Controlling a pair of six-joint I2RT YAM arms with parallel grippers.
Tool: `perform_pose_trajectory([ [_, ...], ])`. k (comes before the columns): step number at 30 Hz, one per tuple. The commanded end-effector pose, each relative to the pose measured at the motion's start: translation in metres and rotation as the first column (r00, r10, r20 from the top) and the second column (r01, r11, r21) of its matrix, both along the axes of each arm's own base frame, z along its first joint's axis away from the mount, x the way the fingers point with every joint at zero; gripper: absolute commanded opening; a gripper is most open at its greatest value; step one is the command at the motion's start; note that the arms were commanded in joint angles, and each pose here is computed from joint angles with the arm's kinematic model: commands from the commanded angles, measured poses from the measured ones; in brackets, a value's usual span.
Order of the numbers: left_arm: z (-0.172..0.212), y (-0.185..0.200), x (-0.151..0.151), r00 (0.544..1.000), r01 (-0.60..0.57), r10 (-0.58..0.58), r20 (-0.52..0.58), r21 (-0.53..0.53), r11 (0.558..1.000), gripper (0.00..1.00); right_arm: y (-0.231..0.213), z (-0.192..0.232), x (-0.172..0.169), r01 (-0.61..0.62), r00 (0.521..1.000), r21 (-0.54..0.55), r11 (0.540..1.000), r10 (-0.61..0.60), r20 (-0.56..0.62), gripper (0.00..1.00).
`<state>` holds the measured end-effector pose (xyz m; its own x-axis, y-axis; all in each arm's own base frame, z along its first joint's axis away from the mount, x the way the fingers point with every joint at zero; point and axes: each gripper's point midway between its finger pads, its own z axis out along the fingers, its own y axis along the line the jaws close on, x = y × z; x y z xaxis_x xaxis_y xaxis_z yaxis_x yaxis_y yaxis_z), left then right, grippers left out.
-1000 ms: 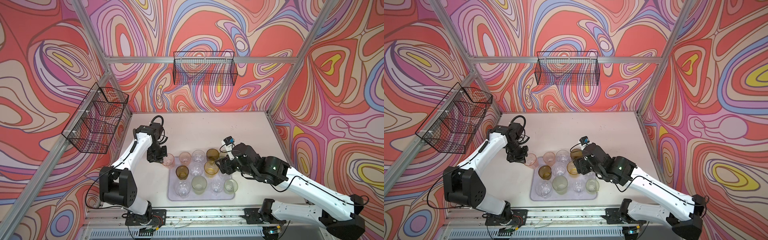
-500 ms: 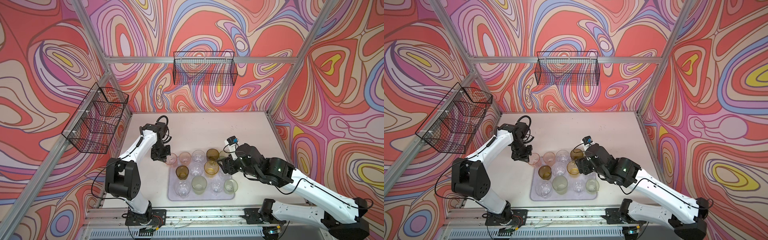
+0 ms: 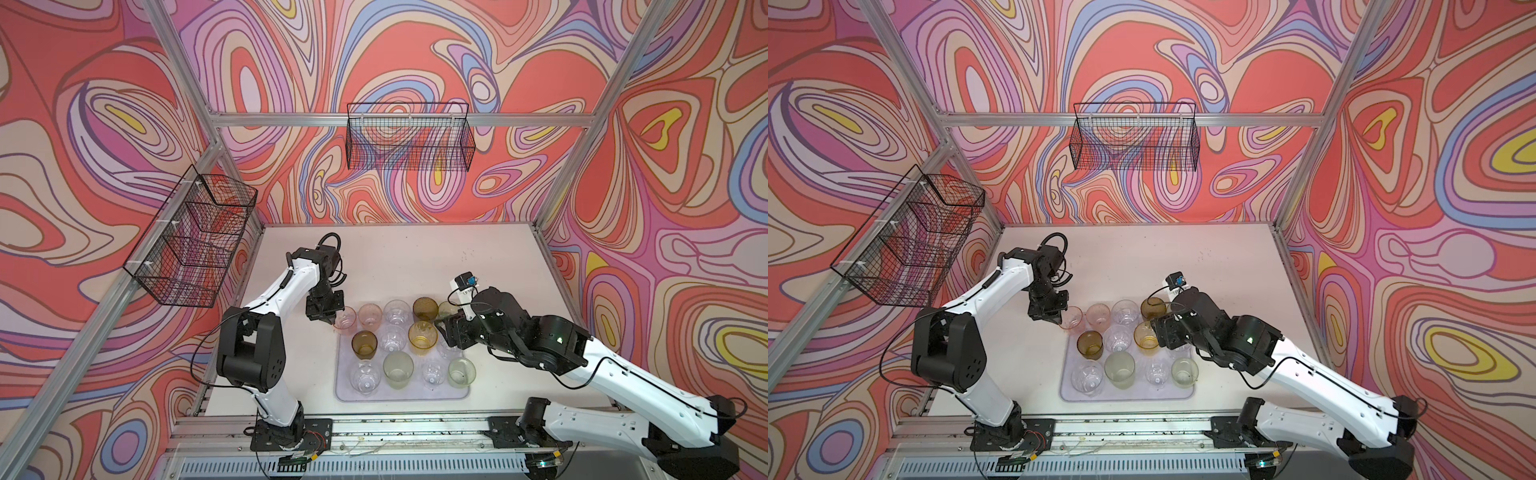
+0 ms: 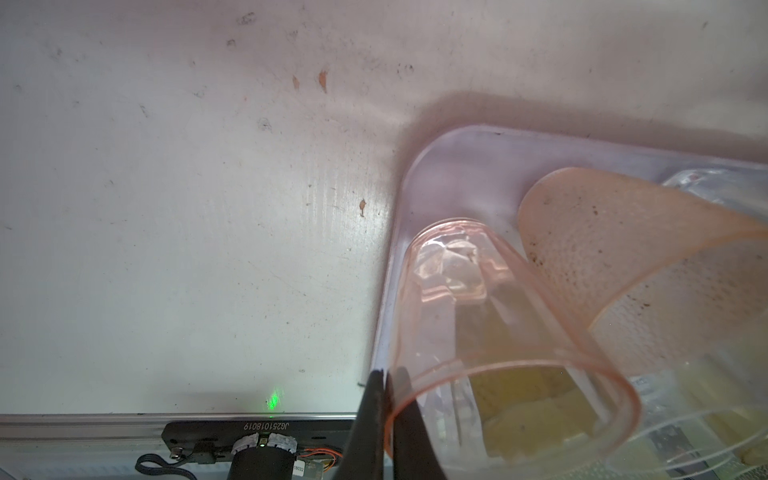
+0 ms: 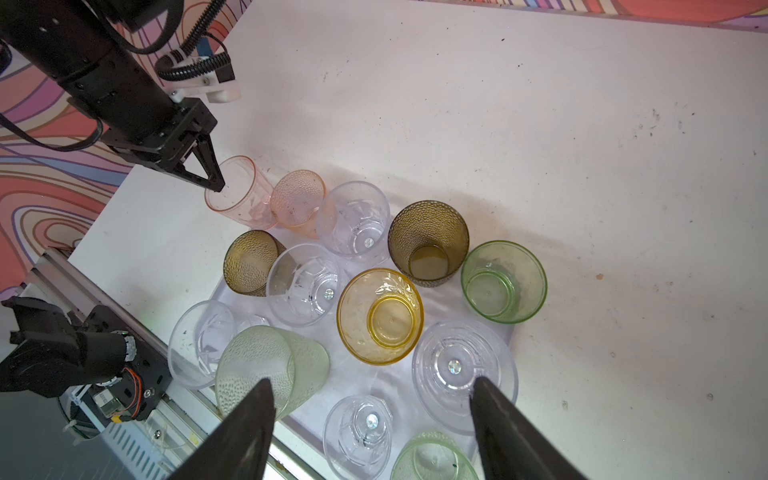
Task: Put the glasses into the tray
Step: 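Carry the pink cup with the left gripper to the tray's near corner, then lower the pink cup onto the tray corner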
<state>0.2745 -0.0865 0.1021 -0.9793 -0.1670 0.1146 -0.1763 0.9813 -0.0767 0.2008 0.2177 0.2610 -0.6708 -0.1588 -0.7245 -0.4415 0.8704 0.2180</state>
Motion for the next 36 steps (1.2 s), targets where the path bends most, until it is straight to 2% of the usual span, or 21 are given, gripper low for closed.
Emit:
perform_pose_trajectory([
  [1,-0.003,0.0,0.0,1.0,0.001,-0.001,-0.012,0.019,1.0,0.0,-0.007,-0.001,-0.001,0.019,1.0,-0.007,1.0,-0.019,0.004,0.77],
  [36,-0.019,-0.002,-0.006,0.997,0.06,-0.055,-0.046,0.114,0.992,0.0,-0.007,-0.004,-0.001,0.02,1.0,-0.006,1.0,-0.02,-0.002,0.77],
])
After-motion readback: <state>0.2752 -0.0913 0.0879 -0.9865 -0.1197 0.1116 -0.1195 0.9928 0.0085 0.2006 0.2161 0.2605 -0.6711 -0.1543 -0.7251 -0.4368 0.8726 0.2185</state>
